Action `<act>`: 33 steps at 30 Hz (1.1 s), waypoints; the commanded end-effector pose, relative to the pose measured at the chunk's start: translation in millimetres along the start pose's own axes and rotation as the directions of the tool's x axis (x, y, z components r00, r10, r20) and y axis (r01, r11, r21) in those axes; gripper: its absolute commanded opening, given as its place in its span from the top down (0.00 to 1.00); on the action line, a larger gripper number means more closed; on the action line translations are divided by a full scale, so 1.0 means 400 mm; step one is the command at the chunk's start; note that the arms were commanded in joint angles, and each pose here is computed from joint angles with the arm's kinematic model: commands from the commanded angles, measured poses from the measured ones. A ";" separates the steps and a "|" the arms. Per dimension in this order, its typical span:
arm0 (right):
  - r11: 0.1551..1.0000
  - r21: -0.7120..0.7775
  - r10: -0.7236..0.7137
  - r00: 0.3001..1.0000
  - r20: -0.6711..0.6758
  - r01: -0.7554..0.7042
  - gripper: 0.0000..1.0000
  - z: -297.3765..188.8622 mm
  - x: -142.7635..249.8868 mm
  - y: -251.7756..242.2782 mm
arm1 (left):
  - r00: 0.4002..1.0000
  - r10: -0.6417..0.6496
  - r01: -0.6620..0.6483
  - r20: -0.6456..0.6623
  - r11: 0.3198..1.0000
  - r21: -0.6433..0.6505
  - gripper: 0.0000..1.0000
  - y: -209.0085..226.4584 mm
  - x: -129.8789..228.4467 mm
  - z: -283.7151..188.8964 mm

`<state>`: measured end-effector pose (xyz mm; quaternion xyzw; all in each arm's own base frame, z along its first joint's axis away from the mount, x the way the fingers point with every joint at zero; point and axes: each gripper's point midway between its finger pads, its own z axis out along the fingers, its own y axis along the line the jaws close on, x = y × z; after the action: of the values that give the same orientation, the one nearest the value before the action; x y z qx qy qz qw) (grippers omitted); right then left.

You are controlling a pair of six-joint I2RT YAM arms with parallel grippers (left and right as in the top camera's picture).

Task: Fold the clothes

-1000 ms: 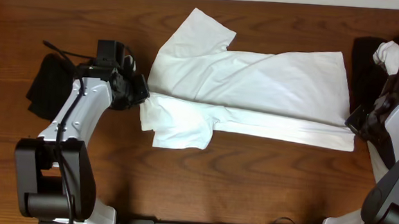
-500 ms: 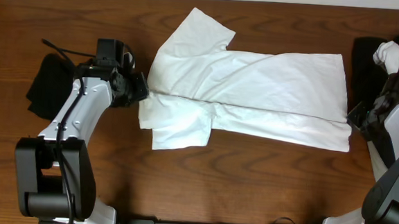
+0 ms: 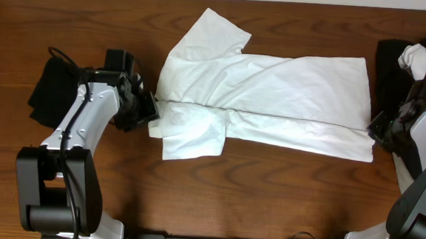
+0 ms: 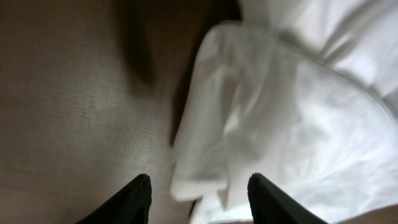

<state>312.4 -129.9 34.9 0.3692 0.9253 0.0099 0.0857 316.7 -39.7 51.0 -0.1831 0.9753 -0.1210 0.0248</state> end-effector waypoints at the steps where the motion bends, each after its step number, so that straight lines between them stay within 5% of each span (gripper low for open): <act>1: 0.999 -0.024 -0.024 0.999 -0.044 0.023 0.79 0.019 0.031 0.008 | 0.999 0.006 -0.007 -0.036 1.000 -0.021 0.48 0.009 0.029 0.019; 16: 0.997 -0.011 -0.083 0.991 -0.102 0.082 0.80 0.092 0.132 0.000 | 0.985 0.136 -0.140 -0.105 0.990 -0.028 0.49 -0.030 0.140 0.111; 27: 0.996 -0.007 -0.088 0.990 -0.111 0.087 0.80 0.094 0.140 -0.004 | 0.980 0.199 -0.199 0.014 0.980 0.011 0.49 -0.076 0.093 0.138; 33: 0.996 -0.007 -0.090 0.990 -0.110 0.090 0.80 0.094 0.139 -0.004 | 0.980 0.198 -0.199 0.014 0.980 0.013 0.86 -0.076 0.094 0.138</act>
<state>284.7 -100.4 -3.6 0.3389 0.9391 0.0273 0.0493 300.3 -95.5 7.6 -0.0887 0.9861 -0.1315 0.0486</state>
